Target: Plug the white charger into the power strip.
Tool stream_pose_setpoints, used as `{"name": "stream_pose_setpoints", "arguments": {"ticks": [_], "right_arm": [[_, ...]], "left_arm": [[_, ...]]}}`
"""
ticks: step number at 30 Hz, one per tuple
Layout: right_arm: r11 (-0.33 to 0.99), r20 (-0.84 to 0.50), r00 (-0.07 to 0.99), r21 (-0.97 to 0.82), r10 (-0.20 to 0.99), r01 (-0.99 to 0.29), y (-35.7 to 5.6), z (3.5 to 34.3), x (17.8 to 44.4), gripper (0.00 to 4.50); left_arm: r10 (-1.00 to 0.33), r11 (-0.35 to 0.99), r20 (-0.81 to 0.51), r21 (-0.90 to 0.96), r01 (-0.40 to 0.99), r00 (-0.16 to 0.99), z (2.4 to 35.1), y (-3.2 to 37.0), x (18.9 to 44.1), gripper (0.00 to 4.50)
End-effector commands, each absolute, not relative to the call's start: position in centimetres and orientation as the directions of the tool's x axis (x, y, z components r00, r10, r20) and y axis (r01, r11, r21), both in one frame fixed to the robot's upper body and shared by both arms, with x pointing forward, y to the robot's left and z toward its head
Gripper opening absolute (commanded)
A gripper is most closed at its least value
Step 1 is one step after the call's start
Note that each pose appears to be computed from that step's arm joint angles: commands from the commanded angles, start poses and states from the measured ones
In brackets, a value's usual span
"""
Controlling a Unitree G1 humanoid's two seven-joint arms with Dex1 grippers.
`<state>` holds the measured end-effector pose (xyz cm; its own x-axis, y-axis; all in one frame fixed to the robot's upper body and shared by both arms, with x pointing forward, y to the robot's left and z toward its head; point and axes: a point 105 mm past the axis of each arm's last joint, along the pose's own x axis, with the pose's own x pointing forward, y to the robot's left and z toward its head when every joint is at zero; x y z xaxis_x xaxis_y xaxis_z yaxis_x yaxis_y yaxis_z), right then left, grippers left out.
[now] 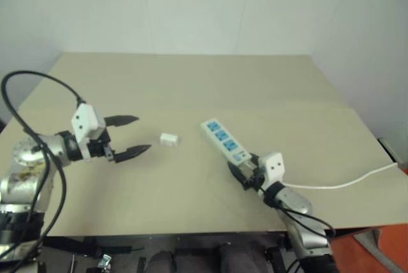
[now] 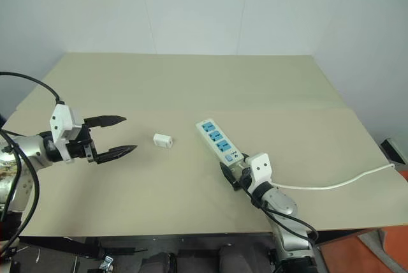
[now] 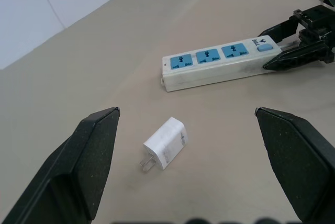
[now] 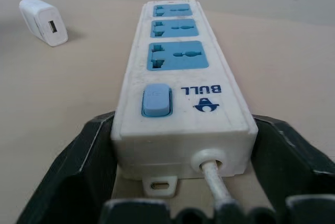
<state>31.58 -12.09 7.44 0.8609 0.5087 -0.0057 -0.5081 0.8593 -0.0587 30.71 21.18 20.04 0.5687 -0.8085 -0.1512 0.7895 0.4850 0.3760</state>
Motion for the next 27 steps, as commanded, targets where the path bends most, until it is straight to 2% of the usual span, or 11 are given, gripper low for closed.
{"name": "stream_pose_setpoints", "arguments": {"ticks": [1, 5, 10, 14, 17, 22, 27], "right_arm": [[0.849, -0.026, 0.851, -0.068, 0.524, -0.524, -11.7, 6.8, 31.4, 3.41], [0.837, -0.032, 0.844, -0.122, 0.535, -0.534, -12.0, 6.9, 31.2, 3.41], [0.803, -0.061, 0.819, -0.167, 0.571, -0.572, -14.9, 7.8, 30.4, 3.41], [0.698, -0.125, 0.722, -0.187, 0.681, -0.691, -16.8, 8.8, 28.4, 3.41], [0.604, -0.174, 0.625, -0.16, 0.761, -0.781, -17.6, 9.6, 27.0, 3.41], [0.457, -0.22, 0.472, -0.119, 0.854, -0.882, -17.7, 10.9, 25.9, 3.41], [0.417, -0.239, 0.433, -0.117, 0.869, -0.901, -17.0, 11.0, 26.9, 3.41]], "left_arm": [[-0.806, 0.469, -0.149, 0.429, 0.772, 0.573, 20.8, 20.9, 31.5, 4.5], [-0.811, 0.39, -0.22, 0.488, 0.781, 0.542, 20.6, 20.3, 32.7, 4.5], [-0.848, 0.219, -0.305, 0.54, 0.812, 0.432, 21.2, 19.3, 33.8, 4.5], [-0.788, 0.071, -0.488, 0.534, 0.843, 0.375, 20.8, 18.2, 35.9, 4.5], [-0.767, -0.038, -0.543, 0.571, 0.82, 0.342, 21.9, 16.5, 37.4, 4.5], [-0.667, -0.219, -0.704, 0.497, 0.84, 0.242, 23.3, 14.1, 38.5, 4.5], [-0.463, -0.358, -0.861, 0.401, 0.843, 0.213, 23.6, 12.7, 39.2, 4.5]]}}
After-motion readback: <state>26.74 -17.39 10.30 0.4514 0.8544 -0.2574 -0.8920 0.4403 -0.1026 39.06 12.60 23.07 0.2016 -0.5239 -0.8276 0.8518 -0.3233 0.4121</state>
